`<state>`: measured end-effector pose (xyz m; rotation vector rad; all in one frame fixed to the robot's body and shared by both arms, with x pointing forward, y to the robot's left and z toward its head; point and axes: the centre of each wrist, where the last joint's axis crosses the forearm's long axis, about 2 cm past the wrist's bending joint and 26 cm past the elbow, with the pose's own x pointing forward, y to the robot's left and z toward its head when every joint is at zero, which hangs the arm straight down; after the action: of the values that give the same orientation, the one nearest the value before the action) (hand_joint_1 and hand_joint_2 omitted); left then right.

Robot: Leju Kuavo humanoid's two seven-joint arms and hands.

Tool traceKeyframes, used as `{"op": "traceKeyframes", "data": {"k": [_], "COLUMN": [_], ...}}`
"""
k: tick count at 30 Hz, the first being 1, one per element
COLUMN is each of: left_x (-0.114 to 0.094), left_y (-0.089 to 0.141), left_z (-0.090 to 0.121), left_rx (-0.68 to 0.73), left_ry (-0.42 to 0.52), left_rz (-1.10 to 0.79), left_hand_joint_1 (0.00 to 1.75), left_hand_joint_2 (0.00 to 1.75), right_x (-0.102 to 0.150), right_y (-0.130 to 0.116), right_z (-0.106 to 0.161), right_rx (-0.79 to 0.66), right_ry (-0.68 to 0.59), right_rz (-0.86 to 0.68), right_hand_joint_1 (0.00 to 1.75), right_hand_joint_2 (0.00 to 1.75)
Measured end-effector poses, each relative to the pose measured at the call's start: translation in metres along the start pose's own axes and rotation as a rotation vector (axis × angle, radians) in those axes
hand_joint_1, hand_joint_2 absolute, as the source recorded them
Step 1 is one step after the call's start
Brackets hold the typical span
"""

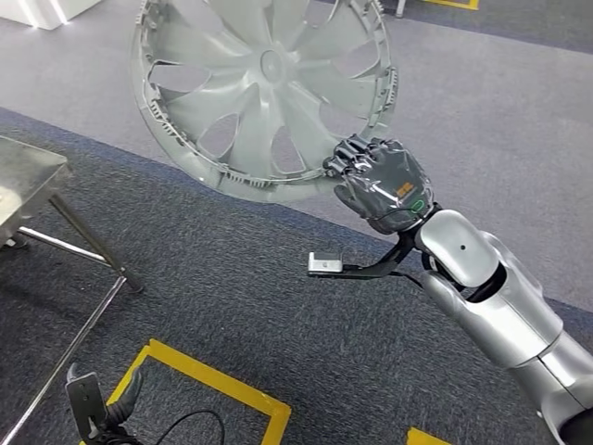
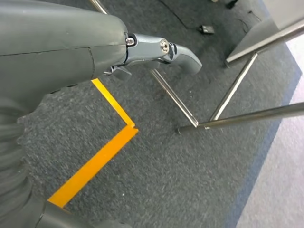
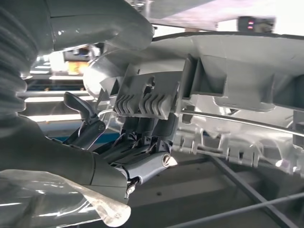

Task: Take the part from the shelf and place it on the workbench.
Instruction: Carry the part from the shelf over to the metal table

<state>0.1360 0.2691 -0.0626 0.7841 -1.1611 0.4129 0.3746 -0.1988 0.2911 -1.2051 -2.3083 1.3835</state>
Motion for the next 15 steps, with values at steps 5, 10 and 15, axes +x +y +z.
{"op": "traceKeyframes", "data": {"k": [5,10,15], "left_x": [-0.0006,-0.0016,-0.0026], "left_y": [-0.0004,-0.0001,0.001], "left_z": [0.0019,0.0032,0.0032], "left_rx": [-0.001,-0.001,-0.002], "left_ry": [0.005,0.009,0.01], "left_rz": [0.001,0.0,-0.003], "left_hand_joint_1": [0.0,0.0,0.0], "left_hand_joint_2": [1.75,1.75,1.75], "right_x": [0.0012,0.0,0.0002], "right_y": [0.0018,0.0016,0.0007], "right_z": [0.0023,0.0033,0.0028], "right_rx": [0.006,0.005,0.002], "right_ry": [-0.001,0.001,0.001], "right_rz": [-0.005,-0.003,-0.003], "right_hand_joint_1": [1.75,1.75,1.75], "right_hand_joint_2": [1.75,1.75,1.75]}}
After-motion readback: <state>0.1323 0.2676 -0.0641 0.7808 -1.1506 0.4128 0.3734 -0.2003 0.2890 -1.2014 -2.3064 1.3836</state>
